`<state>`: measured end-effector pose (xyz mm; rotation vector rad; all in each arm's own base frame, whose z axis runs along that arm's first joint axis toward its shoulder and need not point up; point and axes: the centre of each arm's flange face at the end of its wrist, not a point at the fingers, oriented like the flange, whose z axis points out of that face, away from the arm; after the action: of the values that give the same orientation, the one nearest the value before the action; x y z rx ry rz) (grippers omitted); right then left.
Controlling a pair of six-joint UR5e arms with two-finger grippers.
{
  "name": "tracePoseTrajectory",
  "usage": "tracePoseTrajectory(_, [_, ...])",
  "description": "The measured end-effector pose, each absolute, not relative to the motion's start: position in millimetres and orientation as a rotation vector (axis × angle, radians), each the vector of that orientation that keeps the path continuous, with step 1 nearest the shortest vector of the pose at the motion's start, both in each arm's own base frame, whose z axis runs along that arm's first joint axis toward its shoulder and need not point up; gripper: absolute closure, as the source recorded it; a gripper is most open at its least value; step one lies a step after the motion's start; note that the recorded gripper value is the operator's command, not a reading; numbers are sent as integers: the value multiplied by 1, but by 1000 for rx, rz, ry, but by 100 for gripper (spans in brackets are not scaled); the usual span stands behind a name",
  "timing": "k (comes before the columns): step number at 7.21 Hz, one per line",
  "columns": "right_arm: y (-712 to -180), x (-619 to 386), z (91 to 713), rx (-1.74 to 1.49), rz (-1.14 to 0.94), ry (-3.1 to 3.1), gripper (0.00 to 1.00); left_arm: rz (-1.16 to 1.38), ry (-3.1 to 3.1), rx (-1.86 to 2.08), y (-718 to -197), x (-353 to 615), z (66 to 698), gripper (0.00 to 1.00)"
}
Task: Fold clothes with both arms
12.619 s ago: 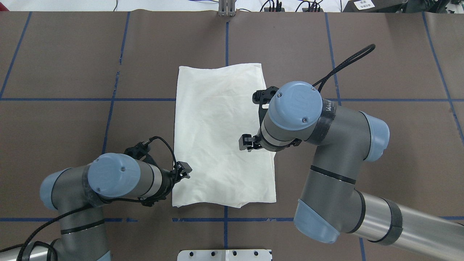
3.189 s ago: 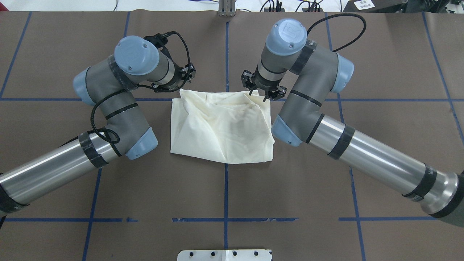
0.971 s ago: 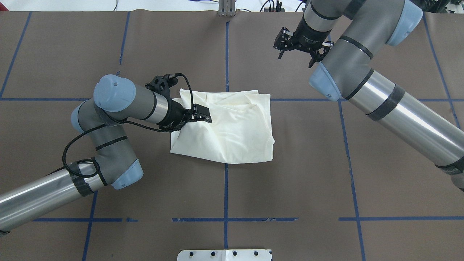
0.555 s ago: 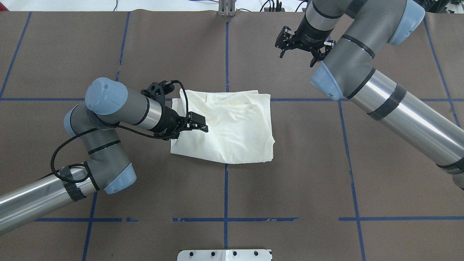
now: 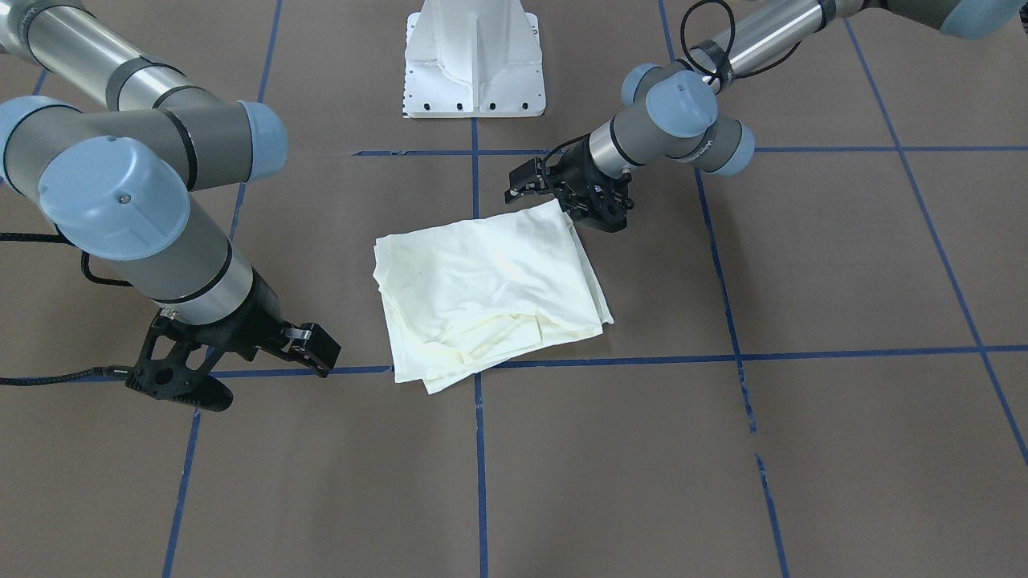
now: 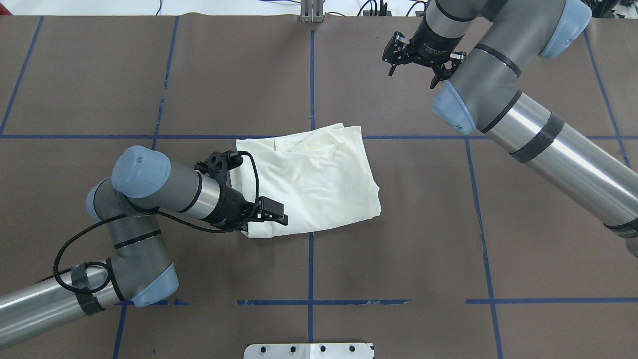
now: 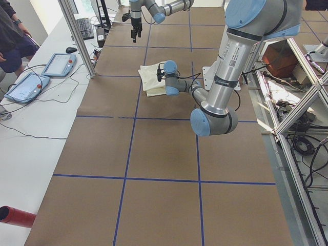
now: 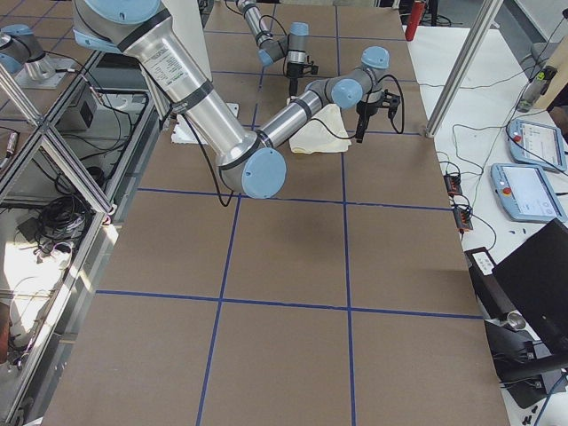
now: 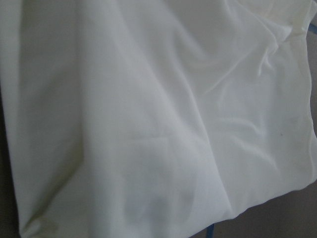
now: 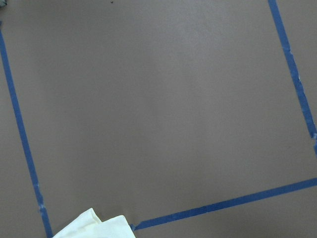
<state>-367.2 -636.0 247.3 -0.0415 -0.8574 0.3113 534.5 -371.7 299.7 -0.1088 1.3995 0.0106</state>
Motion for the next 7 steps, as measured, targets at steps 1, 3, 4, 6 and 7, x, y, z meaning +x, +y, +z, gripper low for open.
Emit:
tracePoseTrajectory(1, [-634, -365, 248, -40, 311, -859, 0, 32, 1405, -122, -357, 542, 298, 0])
tracePoseTrajectory(3, [-631, -362, 249, -35, 309, -863, 0, 68, 1418, -144, -329, 547, 297, 0])
tracePoseTrajectory(4, [-632, -360, 249, -31, 306, -863, 0, 78, 1421, -150, -316, 531, 303, 0])
tracePoseTrajectory(6, [-629, -355, 251, -18, 290, -867, 0, 83, 1425, -146, -298, 480, 318, 0])
tracePoseTrajectory(7, [-623, -346, 257, -6, 280, -868, 0, 42, 1428, -107, -313, 445, 321, 0])
